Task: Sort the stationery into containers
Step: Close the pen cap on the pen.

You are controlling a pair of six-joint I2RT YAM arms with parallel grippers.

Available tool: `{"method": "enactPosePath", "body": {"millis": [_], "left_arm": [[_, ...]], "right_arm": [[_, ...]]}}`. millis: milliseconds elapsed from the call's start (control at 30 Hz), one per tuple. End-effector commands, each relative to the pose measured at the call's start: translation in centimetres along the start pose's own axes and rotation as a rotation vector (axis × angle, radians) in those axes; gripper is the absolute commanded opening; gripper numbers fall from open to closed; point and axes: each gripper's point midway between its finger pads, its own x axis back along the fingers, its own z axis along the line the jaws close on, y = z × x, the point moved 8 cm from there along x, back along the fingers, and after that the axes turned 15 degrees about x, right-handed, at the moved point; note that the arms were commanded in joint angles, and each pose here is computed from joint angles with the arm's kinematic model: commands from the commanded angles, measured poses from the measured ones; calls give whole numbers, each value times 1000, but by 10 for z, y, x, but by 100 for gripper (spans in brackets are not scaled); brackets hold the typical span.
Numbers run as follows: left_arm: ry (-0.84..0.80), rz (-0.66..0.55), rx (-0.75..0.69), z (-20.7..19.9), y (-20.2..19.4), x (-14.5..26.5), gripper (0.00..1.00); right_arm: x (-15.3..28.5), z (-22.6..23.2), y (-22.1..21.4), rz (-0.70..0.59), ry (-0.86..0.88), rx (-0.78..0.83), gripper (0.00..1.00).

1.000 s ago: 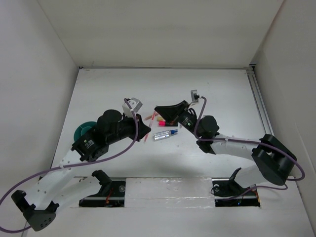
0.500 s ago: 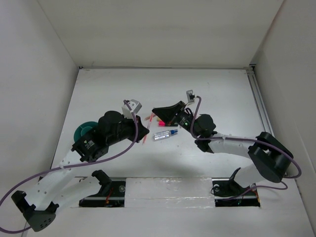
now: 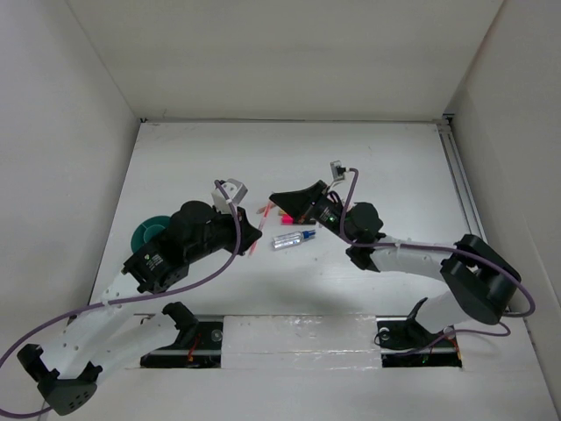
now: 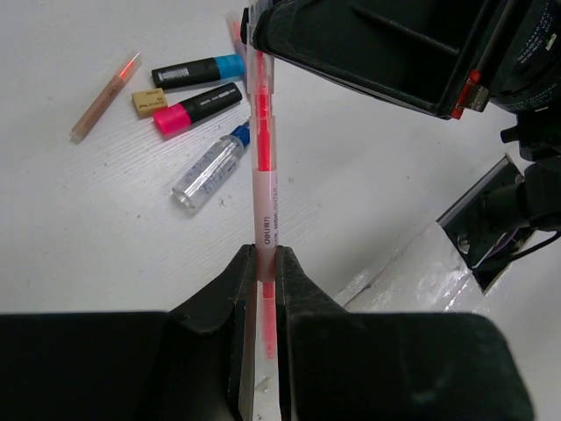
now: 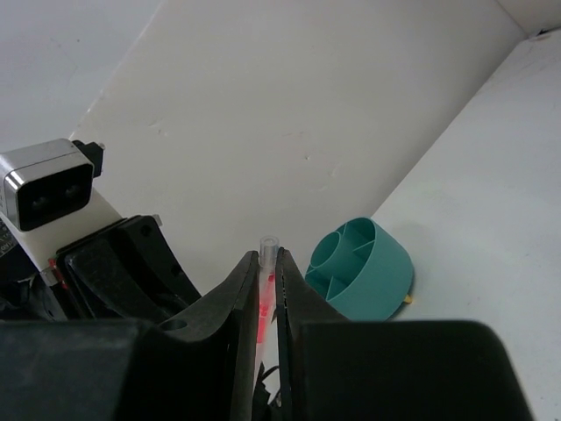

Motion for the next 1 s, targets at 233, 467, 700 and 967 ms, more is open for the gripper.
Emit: {"method": "enactPosePath", "body": {"millis": [233,467,700,967], "left_arm": [[-82,-182,-9,-17,31,-2,0],[-95,-184,-11,-19,32,-2,0],[-81,-183,-9,-16,30,-4,0],[-55,-202,-6,-14,32,-4,0]], "right_arm": [[8,7,-4,85,-52,-19,0],[4,15,-5,107,-46,-47,0],[-1,26,1,100,-49,-70,0],[-3,34,0,153,-25,-70,0]]}}
